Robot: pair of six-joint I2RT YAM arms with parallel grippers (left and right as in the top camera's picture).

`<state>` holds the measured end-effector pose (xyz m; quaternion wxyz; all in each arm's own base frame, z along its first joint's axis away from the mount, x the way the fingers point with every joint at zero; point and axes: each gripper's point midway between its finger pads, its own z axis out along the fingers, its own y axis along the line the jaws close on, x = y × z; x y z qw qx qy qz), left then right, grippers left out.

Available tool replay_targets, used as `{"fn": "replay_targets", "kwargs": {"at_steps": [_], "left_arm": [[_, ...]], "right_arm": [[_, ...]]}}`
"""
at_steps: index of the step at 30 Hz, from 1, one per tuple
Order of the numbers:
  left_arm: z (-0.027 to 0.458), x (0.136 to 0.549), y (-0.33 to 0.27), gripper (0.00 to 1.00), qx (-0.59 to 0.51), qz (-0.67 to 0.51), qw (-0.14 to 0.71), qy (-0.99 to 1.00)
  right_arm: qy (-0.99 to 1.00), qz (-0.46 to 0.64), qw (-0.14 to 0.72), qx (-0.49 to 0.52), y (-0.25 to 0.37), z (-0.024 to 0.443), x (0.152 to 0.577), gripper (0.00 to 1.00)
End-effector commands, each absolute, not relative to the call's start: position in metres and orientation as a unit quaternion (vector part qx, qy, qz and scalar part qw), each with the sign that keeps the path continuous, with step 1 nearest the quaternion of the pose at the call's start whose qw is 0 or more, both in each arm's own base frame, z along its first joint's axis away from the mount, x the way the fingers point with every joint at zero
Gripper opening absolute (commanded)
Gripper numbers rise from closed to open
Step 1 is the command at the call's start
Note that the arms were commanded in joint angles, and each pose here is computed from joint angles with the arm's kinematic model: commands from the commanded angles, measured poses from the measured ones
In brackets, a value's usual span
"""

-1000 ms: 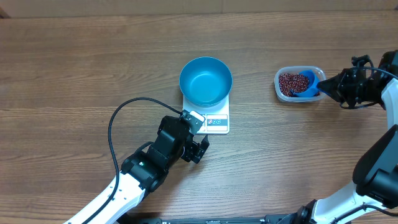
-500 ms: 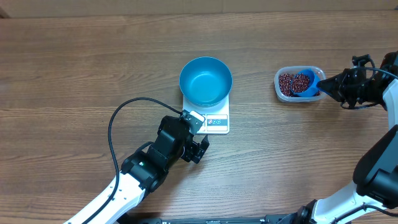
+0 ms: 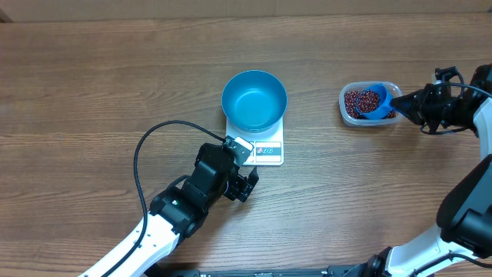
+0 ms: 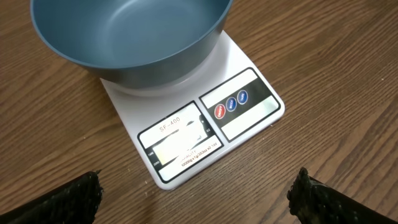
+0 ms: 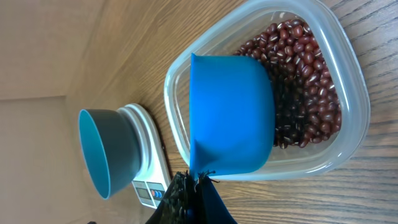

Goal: Scoop item into bowl and weigh 150g on scale
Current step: 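Lift the filled scoop out of the container with the right gripper, then carry the filled scoop with the right gripper over the teal bowl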

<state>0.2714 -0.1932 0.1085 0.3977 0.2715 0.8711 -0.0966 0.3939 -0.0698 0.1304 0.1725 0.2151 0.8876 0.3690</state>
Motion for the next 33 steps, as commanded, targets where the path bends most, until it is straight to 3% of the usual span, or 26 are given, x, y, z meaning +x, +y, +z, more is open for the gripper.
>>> {"fn": "replay_targets", "kwargs": {"at_steps": [1, 33], "left_arm": [[0.106, 0.272, -0.191, 0.99, 0.266, -0.092, 0.397, 0.874], [0.106, 0.272, -0.191, 1.0, 0.266, -0.092, 0.397, 0.874]], "right_arm": [[0.873, 0.395, 0.183, 0.219, -0.074, 0.135, 0.393, 0.04], [0.794, 0.538, 0.223, 0.176, -0.054, 0.189, 0.396, 0.04]]}}
